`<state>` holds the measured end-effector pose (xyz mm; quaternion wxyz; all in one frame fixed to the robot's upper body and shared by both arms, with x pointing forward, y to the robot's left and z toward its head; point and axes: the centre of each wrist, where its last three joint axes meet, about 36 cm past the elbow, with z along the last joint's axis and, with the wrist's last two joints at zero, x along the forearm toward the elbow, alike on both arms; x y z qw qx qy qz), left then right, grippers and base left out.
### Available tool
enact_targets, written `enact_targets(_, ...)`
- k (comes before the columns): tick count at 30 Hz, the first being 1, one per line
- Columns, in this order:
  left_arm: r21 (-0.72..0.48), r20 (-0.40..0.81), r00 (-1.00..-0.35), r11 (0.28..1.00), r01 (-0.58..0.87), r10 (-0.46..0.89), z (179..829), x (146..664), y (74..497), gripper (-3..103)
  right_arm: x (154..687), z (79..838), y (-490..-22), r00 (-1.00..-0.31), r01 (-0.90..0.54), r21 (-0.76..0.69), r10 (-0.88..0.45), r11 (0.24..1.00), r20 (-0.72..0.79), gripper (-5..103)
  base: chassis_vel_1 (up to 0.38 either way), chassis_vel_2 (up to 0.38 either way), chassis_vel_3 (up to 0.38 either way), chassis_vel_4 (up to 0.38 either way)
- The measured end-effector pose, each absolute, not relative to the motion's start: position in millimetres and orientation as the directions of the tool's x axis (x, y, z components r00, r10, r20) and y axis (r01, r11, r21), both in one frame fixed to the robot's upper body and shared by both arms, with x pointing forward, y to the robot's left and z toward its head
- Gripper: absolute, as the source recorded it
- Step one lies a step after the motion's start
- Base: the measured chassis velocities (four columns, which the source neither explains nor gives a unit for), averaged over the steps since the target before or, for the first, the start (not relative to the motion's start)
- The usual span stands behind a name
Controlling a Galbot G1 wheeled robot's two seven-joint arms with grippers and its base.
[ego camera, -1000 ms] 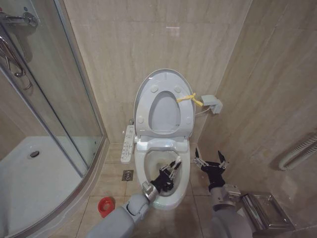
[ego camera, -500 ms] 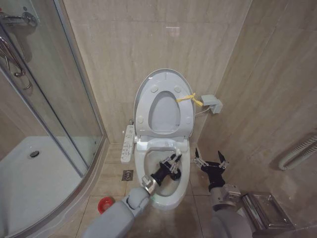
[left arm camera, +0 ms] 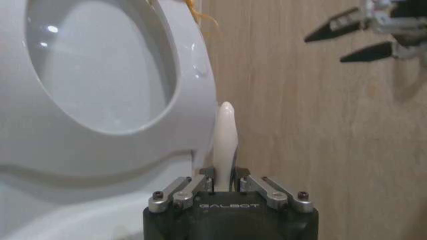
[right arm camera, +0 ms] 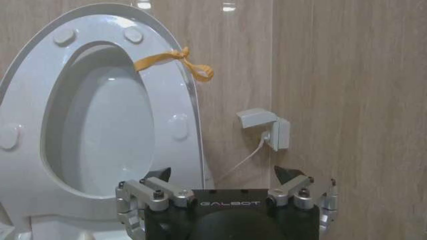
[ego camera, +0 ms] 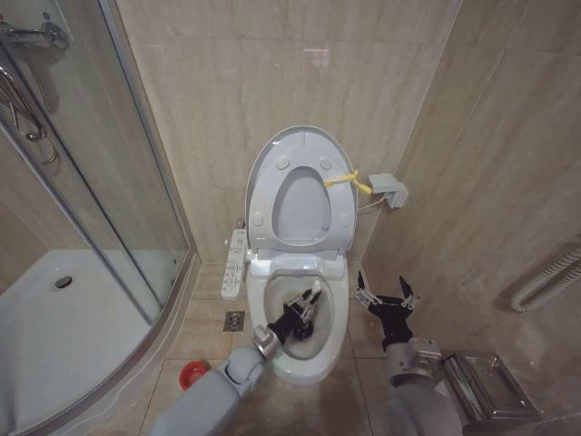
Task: Open the toilet lid, clean the toilet bowl with a toilet brush, close the toilet lid, and flush.
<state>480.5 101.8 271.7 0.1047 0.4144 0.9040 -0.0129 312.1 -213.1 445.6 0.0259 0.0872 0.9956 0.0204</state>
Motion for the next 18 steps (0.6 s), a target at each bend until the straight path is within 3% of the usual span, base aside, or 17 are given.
enact_targets(6, 0.035, -0.276, -0.593, 0.624, 0.781, 0.757, 293, 463, 77, 19, 312, 446, -213, -0.983, 0.173, 0.045, 0.175, 0.984, -0.048, 100, 0.000, 0.000, 0.000, 0.000)
enact_targets(11, -0.004, -0.272, -0.556, 0.577, 0.817, 0.786, 282, 432, 58, 19, 312, 446, -213, -0.983, 0.173, 0.045, 0.175, 0.984, -0.048, 100, 0.000, 0.000, 0.000, 0.000)
enact_targets(18, 0.010, -0.222, -0.575, 0.591, 0.807, 0.788, 260, 437, 76, 19, 312, 446, -213, -0.983, 0.173, 0.045, 0.175, 0.984, -0.048, 100, 0.000, 0.000, 0.000, 0.000)
